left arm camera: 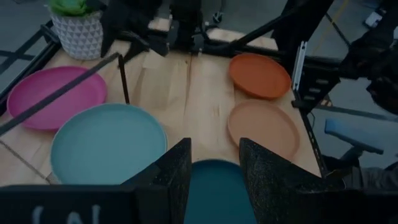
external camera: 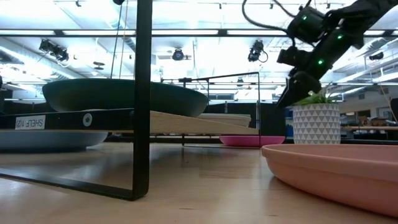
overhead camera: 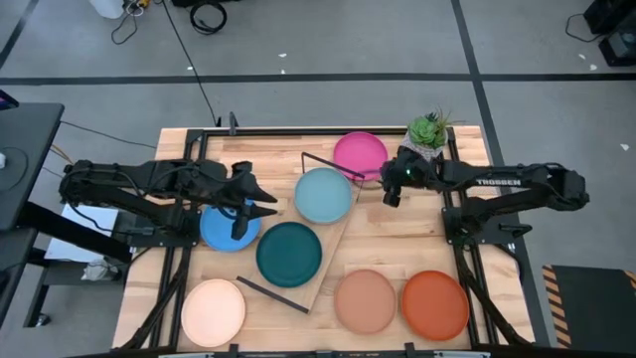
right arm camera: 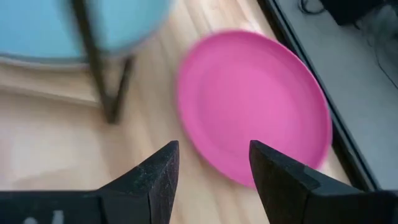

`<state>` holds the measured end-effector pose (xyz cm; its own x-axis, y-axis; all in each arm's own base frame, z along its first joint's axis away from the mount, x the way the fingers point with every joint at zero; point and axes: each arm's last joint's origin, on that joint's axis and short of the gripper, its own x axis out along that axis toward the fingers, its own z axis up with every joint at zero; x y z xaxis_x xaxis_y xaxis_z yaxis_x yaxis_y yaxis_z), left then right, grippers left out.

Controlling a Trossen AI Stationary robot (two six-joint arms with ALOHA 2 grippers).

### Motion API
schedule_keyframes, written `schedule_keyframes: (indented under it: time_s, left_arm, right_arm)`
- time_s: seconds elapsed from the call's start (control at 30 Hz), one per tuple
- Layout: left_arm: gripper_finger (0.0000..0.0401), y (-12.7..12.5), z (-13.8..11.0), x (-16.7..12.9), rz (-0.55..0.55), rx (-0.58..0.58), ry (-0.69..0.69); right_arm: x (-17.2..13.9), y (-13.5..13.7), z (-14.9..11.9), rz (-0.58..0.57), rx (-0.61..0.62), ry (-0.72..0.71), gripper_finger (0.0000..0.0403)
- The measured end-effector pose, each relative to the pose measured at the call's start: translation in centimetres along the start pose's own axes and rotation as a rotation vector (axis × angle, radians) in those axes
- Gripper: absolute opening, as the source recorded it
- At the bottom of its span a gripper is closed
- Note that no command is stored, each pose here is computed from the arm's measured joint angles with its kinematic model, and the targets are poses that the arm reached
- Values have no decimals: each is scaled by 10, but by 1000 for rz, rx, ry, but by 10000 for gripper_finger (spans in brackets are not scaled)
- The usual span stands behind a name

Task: Place and stack plates onto a shelf
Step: Stack the pink plate on top of the dark green plate

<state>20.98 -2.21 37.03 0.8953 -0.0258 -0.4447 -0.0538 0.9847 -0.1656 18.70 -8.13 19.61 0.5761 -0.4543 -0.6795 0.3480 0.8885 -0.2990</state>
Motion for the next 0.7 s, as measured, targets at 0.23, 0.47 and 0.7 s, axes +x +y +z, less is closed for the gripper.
schedule_keyframes:
  time_s: [0.23, 0.47, 0.7]
  left_arm:
    - [141, 1, -6, 0, 15, -26, 64]
    - [141, 2, -7, 0, 17, -28, 73]
    - [141, 2, -7, 0, 17, -24, 71]
  right_arm:
    - [23, -12, -13, 20, -73, 116, 201]
    - [47, -13, -20, 55, -210, 163, 201]
    - [57, -18, -20, 34, -301, 147, 199]
